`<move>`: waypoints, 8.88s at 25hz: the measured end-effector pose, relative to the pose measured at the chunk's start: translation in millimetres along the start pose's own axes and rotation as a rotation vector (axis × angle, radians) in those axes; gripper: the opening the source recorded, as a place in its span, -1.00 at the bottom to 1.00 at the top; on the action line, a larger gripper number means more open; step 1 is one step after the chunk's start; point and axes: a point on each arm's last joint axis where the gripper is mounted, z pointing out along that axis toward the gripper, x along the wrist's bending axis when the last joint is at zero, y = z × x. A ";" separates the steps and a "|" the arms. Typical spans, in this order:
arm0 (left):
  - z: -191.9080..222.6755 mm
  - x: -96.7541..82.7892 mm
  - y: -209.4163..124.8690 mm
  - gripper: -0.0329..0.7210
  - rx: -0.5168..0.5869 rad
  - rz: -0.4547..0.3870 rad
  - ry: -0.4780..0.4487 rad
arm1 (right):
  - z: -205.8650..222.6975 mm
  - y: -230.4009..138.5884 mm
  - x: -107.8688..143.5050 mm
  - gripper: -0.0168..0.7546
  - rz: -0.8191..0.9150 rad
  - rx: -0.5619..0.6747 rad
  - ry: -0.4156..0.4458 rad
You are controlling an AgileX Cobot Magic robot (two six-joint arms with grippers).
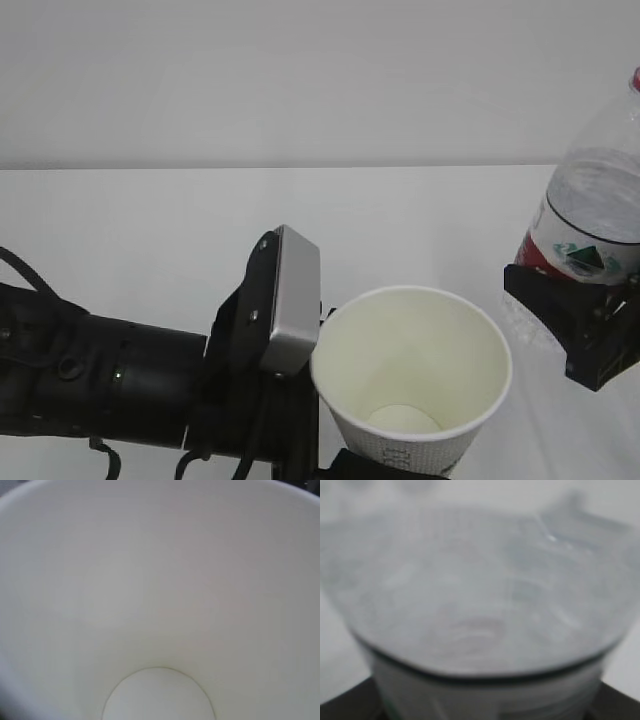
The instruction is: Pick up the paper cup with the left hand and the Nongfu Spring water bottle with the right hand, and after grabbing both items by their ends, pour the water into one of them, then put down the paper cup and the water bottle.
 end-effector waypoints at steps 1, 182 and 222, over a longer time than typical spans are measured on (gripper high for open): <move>0.7 -0.8 0.5 0.64 -0.001 0.002 -0.003 | 0.0 -0.1 0.4 0.21 -0.004 0.001 0.005; 16.2 18.9 -7.8 0.57 -0.004 -0.009 0.172 | 39.5 95.6 -36.9 0.21 -1.339 -0.113 -0.179; 15.9 20.3 -8.2 0.56 0.002 0.003 0.188 | 39.5 96.0 -36.7 0.21 -1.395 -0.114 -0.184</move>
